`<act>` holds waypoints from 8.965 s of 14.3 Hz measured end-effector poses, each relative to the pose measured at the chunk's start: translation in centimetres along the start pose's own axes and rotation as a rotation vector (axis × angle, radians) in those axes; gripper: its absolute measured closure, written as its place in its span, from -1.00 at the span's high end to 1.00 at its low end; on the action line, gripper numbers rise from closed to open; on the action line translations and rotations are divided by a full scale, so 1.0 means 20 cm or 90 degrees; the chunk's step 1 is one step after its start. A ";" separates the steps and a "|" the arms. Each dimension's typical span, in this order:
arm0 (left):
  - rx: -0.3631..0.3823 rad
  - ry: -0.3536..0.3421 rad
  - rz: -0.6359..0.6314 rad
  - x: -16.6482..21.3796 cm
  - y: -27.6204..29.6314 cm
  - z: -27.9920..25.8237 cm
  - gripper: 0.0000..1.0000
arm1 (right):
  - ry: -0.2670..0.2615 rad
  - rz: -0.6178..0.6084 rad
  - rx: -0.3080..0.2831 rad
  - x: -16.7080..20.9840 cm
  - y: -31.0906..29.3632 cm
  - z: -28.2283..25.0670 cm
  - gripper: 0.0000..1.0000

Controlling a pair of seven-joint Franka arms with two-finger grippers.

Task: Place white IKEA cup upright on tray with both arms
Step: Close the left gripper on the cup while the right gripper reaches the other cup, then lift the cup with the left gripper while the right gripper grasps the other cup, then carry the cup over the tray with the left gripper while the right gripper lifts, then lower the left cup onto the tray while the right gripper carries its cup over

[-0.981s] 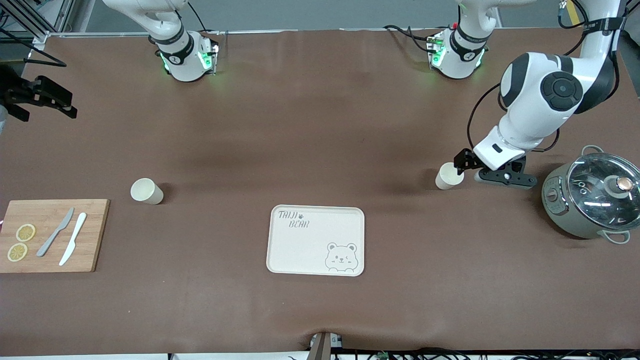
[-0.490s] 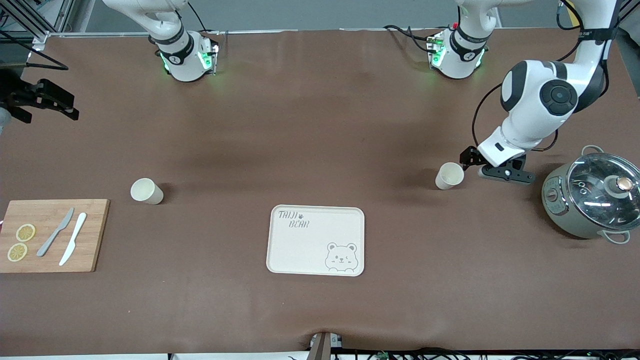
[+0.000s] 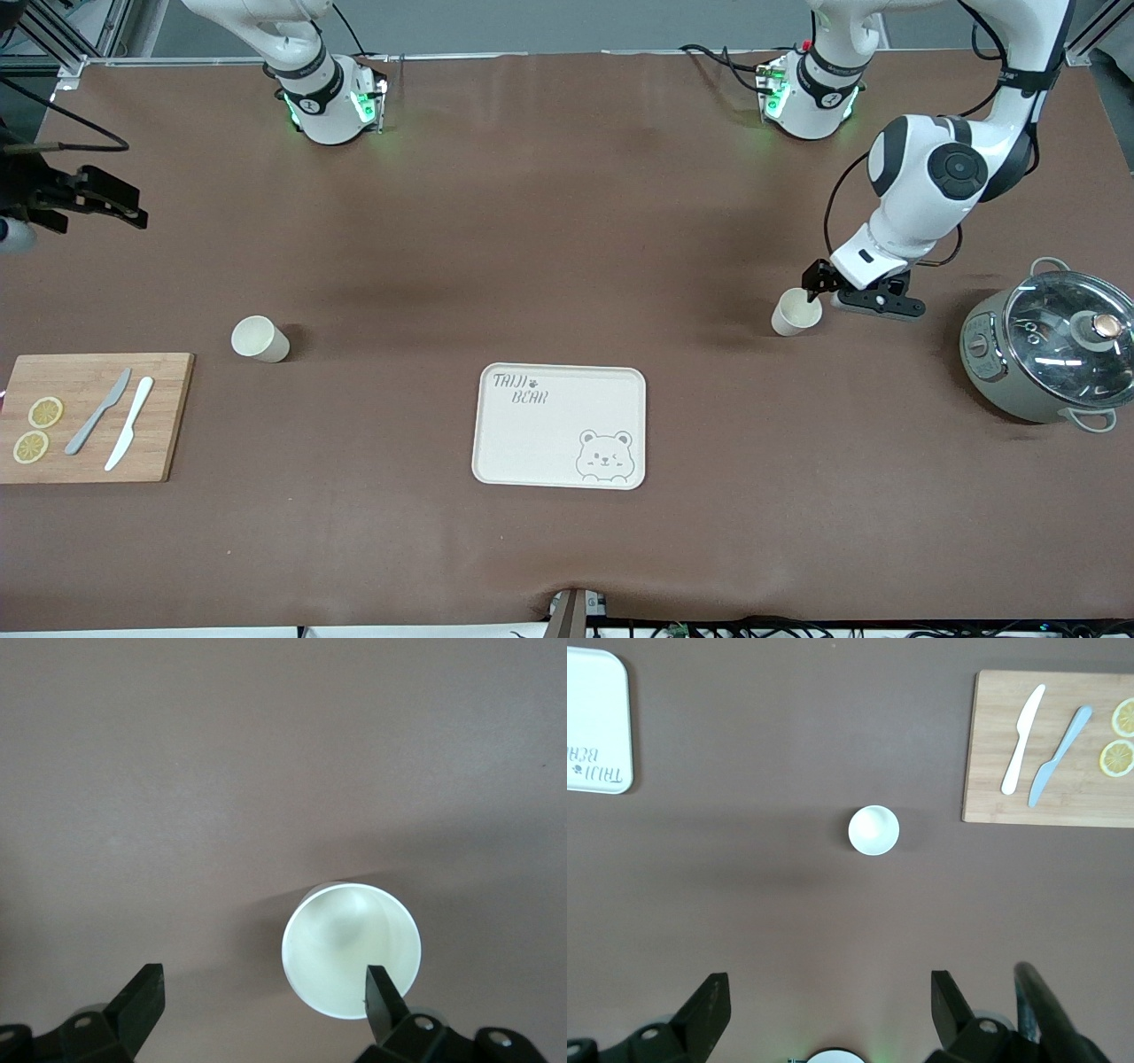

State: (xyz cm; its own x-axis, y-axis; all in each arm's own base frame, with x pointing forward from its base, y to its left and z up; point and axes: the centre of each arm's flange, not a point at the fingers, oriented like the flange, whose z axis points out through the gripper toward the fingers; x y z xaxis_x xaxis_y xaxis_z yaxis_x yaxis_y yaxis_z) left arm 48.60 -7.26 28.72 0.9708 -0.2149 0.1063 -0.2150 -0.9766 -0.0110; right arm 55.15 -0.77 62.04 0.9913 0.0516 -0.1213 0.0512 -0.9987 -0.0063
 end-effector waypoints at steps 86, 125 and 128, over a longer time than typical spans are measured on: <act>-0.090 0.036 -0.093 1.11 1.55 0.35 -0.91 | -0.014 0.255 0.034 0.66 -0.50 1.25 -0.96; -0.053 0.044 -0.075 1.09 1.58 0.43 1.00 | -0.061 0.421 0.070 0.73 -1.22 1.49 -0.96; -0.042 0.029 -0.076 1.10 1.57 0.37 1.00 | -0.060 0.451 0.070 0.76 -1.30 1.53 -0.96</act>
State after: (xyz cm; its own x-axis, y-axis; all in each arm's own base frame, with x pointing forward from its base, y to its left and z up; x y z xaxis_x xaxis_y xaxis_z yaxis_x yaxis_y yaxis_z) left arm 64.02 -42.68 23.44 0.9843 -0.0953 0.1487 -0.1066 -0.9918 0.0700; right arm 65.27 25.99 30.05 0.7670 -0.6035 -0.2182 -0.6172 -0.7868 0.0064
